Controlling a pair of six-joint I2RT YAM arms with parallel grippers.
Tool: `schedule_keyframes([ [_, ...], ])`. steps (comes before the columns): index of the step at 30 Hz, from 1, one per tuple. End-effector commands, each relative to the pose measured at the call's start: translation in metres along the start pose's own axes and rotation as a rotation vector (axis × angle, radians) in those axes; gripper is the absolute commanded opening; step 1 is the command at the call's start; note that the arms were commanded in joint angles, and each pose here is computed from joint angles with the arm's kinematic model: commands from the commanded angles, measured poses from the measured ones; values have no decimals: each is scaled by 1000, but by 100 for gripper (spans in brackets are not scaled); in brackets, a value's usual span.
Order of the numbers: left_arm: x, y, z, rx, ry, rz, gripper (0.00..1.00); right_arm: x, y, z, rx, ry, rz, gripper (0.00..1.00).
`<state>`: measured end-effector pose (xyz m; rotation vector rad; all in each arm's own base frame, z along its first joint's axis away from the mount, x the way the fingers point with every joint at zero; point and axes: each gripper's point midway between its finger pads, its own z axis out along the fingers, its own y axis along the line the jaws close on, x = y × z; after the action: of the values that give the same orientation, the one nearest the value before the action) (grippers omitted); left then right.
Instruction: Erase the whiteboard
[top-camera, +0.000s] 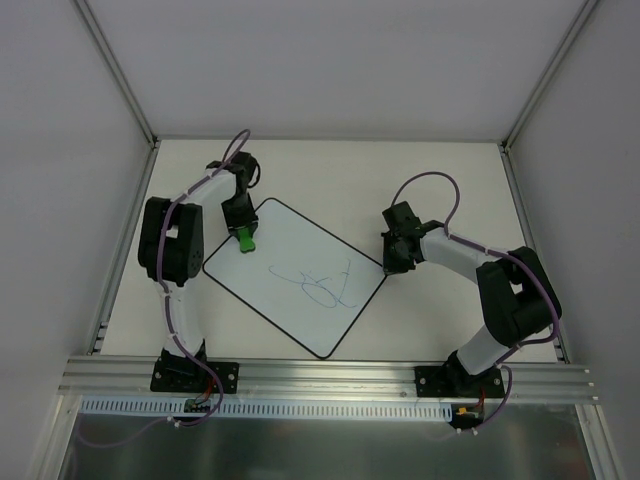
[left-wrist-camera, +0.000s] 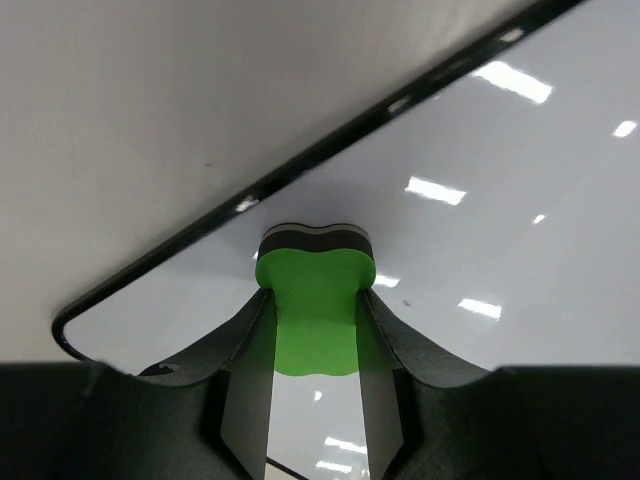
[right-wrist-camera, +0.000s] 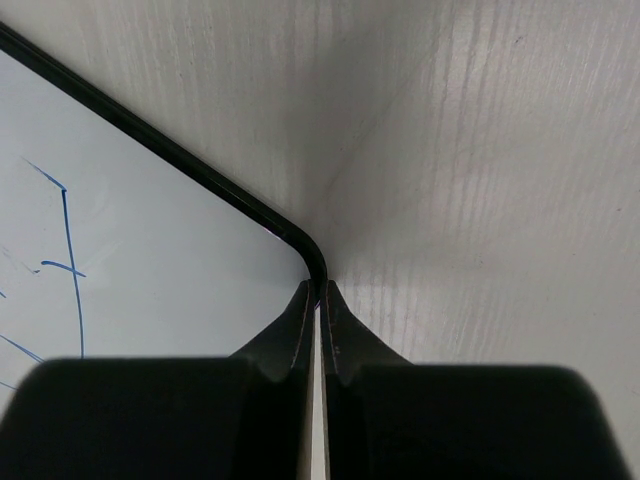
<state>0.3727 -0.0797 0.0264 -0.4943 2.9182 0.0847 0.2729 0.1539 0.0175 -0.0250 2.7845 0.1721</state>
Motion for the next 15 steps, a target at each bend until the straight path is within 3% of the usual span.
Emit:
schedule_keyframes([
  [1,29,-45,19,41,60,127,0,20,-18,5,88,64,-19,0],
  [8,88,-100,23,73,126,223,0,18,-17,3,85,53,-13,0],
  [15,77,-60,20,-3,94,128,0,19,-19,2,89,53,-15,0],
])
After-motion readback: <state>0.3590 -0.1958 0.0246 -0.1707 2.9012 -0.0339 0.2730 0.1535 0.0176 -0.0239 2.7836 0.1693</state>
